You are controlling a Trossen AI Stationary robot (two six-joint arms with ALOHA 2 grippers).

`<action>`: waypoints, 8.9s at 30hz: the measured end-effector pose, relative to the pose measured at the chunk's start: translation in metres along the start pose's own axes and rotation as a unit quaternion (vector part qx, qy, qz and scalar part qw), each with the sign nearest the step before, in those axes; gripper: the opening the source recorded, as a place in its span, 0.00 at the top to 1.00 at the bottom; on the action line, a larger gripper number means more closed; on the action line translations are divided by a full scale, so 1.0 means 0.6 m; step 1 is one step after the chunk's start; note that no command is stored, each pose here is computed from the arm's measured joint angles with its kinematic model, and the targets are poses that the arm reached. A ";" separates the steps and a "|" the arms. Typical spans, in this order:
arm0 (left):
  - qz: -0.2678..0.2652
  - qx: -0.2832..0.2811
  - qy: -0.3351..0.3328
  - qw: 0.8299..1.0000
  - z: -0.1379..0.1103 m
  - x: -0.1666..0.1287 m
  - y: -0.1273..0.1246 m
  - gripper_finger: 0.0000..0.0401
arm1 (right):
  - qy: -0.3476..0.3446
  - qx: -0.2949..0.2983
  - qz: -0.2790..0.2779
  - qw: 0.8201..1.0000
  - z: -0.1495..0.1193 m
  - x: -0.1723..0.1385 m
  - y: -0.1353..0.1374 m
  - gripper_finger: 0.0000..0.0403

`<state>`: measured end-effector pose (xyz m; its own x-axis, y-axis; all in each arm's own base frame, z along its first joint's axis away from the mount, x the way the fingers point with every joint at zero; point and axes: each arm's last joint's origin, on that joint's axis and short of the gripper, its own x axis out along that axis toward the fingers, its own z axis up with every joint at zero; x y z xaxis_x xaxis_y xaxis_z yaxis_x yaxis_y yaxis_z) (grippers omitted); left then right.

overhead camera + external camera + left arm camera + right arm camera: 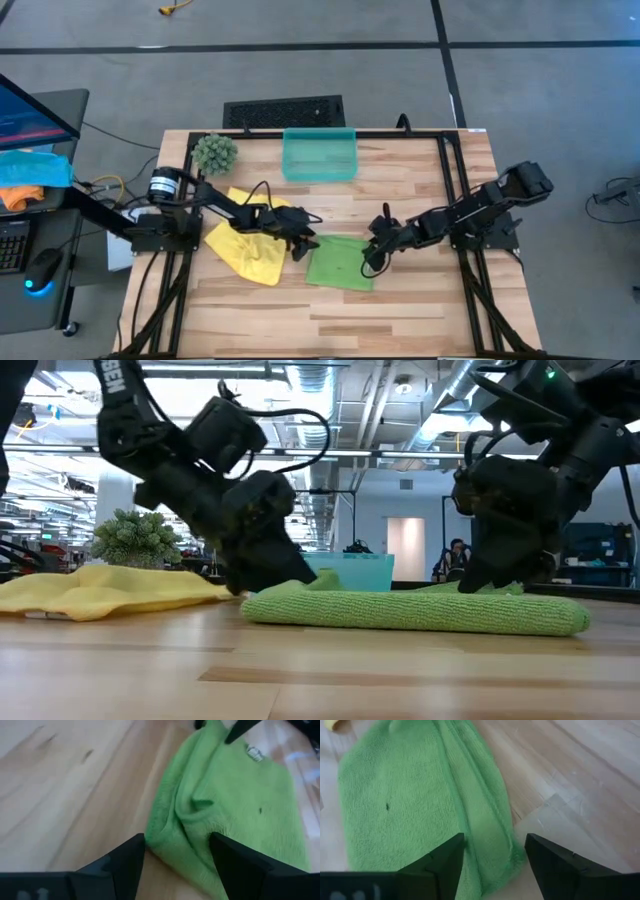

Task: Roll microfiber towels into tight, uniform cylinder then place into a basket
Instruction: Roll the green microfiber cloth

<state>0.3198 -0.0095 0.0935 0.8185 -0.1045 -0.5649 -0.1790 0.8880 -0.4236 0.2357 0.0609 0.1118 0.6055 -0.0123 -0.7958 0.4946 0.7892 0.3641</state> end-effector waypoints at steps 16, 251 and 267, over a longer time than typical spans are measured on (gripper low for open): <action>-0.008 0.080 0.015 0.997 -0.001 0.013 -0.006 0.65 | 0.006 -0.074 -0.002 0.997 -0.004 0.001 0.000 0.96; 0.114 0.389 0.178 0.897 -0.020 0.038 -0.201 0.98 | 0.074 -0.401 -0.137 0.903 -0.053 0.013 0.226 0.89; 0.123 0.394 0.194 0.890 -0.016 0.027 -0.200 0.98 | 0.111 -0.363 -0.119 0.918 -0.046 0.033 0.192 0.97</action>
<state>0.3493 -0.1220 0.1287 0.5300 0.1263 -0.8385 0.2371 0.9273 0.2896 0.2877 0.1685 0.1248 0.3528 -0.1746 -0.9193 0.0021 0.9826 -0.1858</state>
